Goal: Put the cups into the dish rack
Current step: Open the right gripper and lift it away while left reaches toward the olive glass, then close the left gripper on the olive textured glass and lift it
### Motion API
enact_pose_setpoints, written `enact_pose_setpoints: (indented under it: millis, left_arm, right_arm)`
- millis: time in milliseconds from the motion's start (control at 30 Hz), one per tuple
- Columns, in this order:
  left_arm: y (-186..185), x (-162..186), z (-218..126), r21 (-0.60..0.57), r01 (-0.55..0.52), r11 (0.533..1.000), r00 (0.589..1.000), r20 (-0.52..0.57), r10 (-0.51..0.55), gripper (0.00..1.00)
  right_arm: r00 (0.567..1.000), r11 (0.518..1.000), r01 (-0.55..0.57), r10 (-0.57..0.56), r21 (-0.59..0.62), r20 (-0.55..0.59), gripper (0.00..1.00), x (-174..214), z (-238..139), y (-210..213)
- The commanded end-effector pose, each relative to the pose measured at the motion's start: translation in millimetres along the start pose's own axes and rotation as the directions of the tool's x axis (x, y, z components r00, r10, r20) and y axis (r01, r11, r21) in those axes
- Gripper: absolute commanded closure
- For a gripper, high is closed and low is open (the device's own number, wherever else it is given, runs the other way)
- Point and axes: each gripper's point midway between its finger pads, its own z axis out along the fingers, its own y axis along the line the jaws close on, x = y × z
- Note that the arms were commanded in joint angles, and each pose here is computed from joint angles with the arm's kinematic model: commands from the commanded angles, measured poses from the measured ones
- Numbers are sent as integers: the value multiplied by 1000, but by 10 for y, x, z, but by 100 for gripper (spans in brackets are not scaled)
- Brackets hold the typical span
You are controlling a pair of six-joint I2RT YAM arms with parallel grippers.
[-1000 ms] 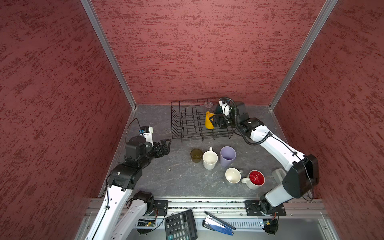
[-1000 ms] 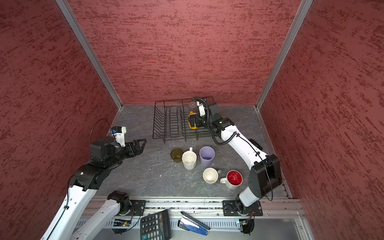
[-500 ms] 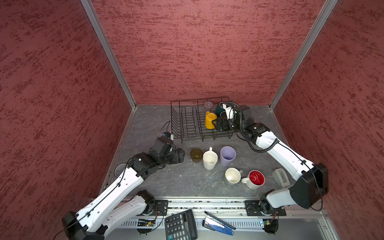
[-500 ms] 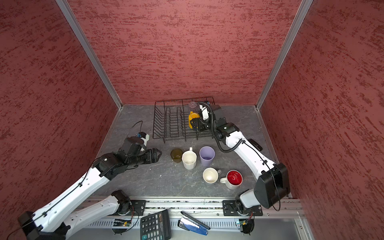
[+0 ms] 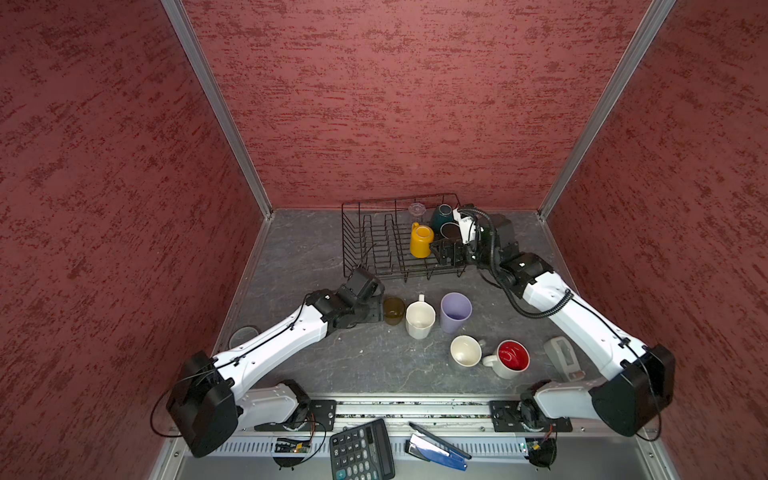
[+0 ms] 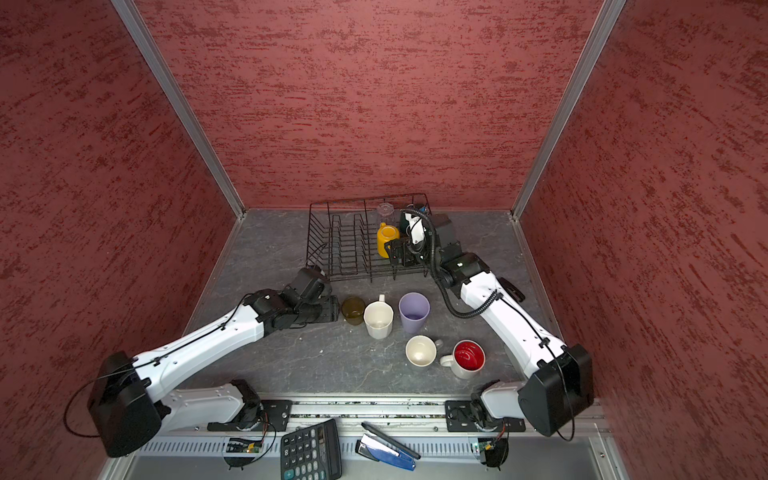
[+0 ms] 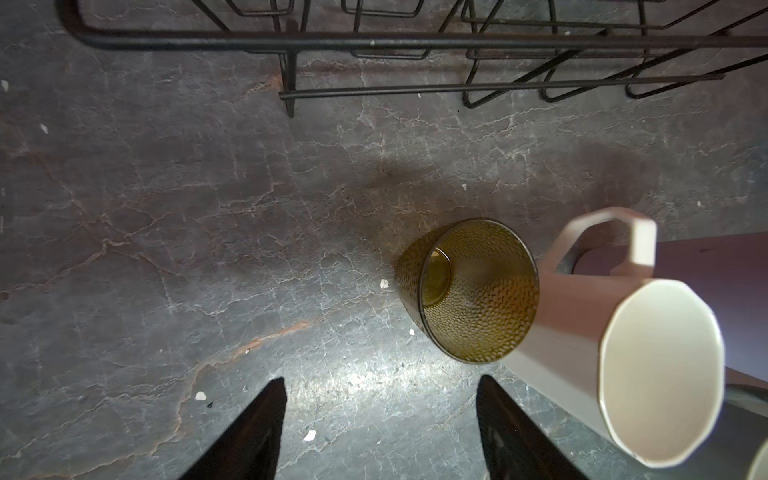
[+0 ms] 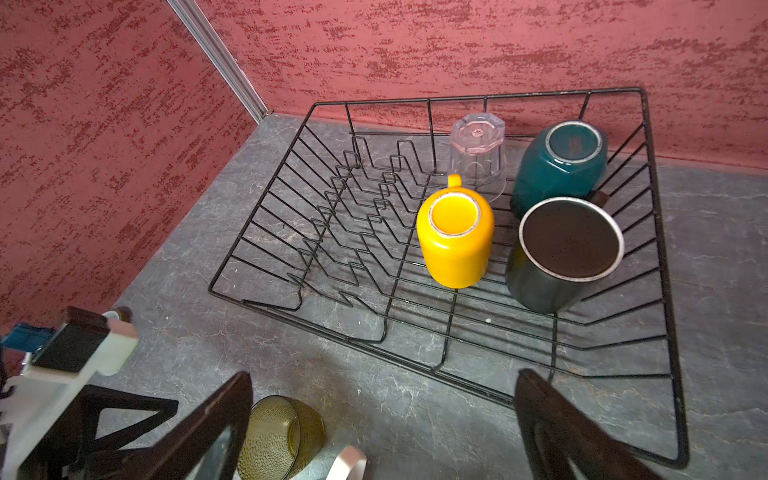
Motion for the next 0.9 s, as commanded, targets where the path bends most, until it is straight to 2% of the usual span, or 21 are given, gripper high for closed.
enact_pose_setpoints:
  millis: [0,167,533,700,867]
  left_arm:
    - [-120,-126,32,17,5,1000,999,37,-5,28]
    - [-174,-156,154,13,2,1000,999,35,-2,28]
    - [-236,-104,553,-40,-23,999,999,-38,22,30]
    - [-233,-43,685,-59,-33,998,997,-74,28,35]
    - [-210,-10,749,-74,-37,997,995,-96,30,47]
  right_arm:
    - [999,1000,3,-3,4,32,1,-73,-115,0]
    - [999,1000,10,-10,7,32,1,-53,-136,-10]
    - [1000,1000,19,-20,17,19,1,13,-147,-42]
    - [1000,1000,20,-20,19,20,1,19,-148,-48]
    - [1000,1000,22,-22,17,17,1,28,-131,-51]
